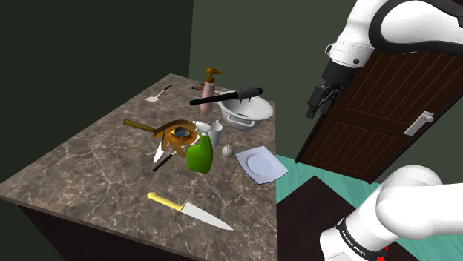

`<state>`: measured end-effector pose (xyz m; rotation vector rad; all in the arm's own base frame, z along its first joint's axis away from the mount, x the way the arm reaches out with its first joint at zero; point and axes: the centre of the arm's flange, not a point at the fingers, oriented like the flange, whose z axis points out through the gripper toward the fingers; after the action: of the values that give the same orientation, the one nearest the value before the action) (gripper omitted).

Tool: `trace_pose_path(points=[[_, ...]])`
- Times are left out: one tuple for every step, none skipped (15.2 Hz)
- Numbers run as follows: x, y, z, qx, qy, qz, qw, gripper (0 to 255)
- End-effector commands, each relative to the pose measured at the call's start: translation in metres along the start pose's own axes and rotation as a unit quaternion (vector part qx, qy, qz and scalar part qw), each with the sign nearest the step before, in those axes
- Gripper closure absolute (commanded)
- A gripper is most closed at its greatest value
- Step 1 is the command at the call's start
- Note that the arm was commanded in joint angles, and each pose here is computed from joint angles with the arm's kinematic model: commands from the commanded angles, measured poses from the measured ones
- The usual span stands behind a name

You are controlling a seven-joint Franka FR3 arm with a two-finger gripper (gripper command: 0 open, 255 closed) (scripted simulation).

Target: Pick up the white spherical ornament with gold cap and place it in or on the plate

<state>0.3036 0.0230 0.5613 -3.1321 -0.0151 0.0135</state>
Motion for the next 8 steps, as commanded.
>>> trace_pose_path(points=[[0.000, 0.000, 0.000, 0.000, 0.000, 0.000, 1.0000, 0], [0.007, -0.005, 0.010, -0.004, 0.004, -0.005, 1.0000, 0], [0.014, -0.009, 0.020, -0.007, 0.007, -0.011, 0.9999, 0], [0.021, -0.014, 0.029, -0.011, 0.011, -0.016, 0.9998, 0], [0.028, -0.018, 0.039, -0.014, 0.014, -0.022, 0.9996, 0], [0.035, -0.023, 0.049, -0.018, 0.018, -0.027, 0.9993, 0], [0.043, -0.027, 0.059, -0.021, 0.021, -0.033, 0.9990, 0], [0.050, -0.032, 0.068, -0.025, 0.025, -0.038, 0.9987, 0]])
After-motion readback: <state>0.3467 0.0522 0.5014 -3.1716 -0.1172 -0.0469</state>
